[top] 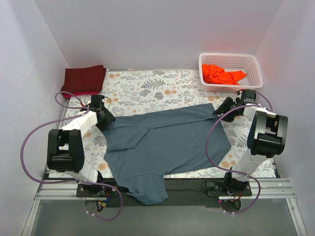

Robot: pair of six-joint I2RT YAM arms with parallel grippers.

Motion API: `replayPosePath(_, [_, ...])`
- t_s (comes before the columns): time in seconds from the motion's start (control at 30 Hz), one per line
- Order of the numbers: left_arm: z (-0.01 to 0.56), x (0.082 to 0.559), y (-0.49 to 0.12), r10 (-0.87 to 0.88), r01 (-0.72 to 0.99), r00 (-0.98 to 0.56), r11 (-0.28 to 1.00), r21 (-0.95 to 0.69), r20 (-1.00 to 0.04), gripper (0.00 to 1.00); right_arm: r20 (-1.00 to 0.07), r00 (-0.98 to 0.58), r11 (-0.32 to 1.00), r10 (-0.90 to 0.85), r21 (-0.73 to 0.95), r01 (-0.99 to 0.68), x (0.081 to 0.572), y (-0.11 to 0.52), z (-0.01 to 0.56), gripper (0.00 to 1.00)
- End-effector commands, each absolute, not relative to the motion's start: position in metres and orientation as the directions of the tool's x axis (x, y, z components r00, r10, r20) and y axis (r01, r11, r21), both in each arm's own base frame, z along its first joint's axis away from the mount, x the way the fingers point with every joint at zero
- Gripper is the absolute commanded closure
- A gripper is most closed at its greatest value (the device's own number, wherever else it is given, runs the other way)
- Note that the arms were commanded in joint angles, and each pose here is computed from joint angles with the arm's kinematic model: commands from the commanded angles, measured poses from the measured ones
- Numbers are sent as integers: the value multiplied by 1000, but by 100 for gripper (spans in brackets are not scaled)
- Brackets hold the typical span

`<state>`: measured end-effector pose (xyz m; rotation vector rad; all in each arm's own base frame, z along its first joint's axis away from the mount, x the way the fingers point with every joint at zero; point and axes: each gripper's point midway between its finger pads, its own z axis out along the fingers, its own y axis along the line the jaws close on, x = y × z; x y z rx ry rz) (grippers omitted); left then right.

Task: Fold and stack the t-shirts
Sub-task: Fold the tshirt

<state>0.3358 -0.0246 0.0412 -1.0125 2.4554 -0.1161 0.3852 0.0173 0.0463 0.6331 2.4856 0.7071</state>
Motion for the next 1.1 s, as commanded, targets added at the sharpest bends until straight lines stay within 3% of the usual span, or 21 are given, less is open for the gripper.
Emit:
replayPosePath(0.0, [40,339,-16,-668,-639,-610,733,-234,-426,52,-295,-775,716,559,644,271,393,25,49,46])
replayPosePath(0.2, [30,331,-10,-660,-650,-623,735,-192,-420,64,-271,-771,695,576,659,288,395,26,41,48])
replayPosePath(0.63, [9,316,-6,-668,-672,-644,727,-143,-372,69,-226,-765,656,603,687,313,392,27,26,60])
replayPosePath(0.73, [5,314,-5,-669,-675,-647,726,-135,-366,70,-224,-766,649,603,696,308,392,27,27,68])
replayPosePath(0.97, [-3,308,-6,-676,-684,-652,720,-120,-344,70,-264,-769,659,582,707,256,399,27,41,98])
replayPosePath(1.07, [-5,305,-3,-677,-689,-651,717,-107,-344,70,-300,-767,680,568,696,232,402,23,45,99])
